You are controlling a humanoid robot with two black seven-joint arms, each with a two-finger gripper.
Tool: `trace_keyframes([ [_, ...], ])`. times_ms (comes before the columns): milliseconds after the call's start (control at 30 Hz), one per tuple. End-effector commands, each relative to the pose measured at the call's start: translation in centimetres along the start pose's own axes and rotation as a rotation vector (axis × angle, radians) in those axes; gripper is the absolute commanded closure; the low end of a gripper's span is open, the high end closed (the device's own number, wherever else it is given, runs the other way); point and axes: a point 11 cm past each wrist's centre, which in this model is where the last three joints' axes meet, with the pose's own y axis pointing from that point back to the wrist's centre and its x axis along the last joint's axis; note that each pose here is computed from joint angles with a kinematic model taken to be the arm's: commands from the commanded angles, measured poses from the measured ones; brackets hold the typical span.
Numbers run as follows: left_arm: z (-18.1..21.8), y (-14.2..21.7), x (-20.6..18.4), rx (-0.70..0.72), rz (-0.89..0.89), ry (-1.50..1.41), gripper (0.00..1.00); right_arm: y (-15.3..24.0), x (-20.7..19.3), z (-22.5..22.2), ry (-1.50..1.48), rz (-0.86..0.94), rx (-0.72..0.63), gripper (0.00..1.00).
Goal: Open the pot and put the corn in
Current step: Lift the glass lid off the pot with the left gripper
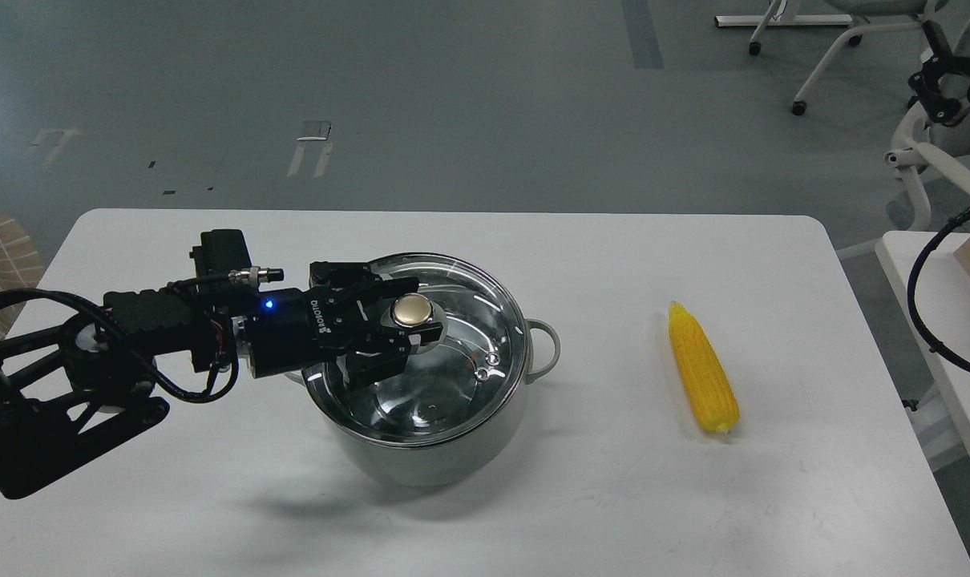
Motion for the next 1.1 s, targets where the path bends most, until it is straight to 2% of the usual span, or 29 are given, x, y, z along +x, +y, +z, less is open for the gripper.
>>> trace_keyframes([
  [0,-0.1,0.1,-0.2,0.003,-0.003,0.002,0.54,0.0,0.0,0.2,-0.003,0.001,-0.002,0.0],
  [133,-0.1,0.1,0.1,0.004,0.004,-0.003,0.64,0.0,0.1,0.0,-0.008,0.003,0.006,0.0],
  [300,0.3,0.2,1.7,-0.011,0.036,-0.034,0.64,0.1,0.1,0.0,-0.009,0.005,0.008,0.0],
  [467,-0.5,2.4,4.6,0.028,0.071,-0.1,0.64,0.0,0.1,-0.2,-0.008,0.005,0.01,0.0],
  [667,-3.4,8.6,8.5,0.179,0.16,-0.052,0.64,0.1,0.2,-0.2,-0.007,0.007,0.011,0.0],
  [733,-5.1,12.6,8.9,0.293,0.231,0.067,0.65,0.3,0.4,-0.2,-0.007,0.012,0.01,0.0],
  [867,-7.0,17.3,6.1,0.449,0.177,0.131,0.65,0.4,0.5,-0.1,-0.01,0.016,0.011,0.0],
  [933,-8.5,20.2,2.6,0.554,0.092,0.155,0.65,0.5,0.6,-0.1,-0.016,0.019,0.015,0.0],
  [1067,-10.0,23.5,-1.8,0.669,0.011,0.163,0.65,0.6,0.7,0.0,-0.018,0.02,0.015,0.0],
])
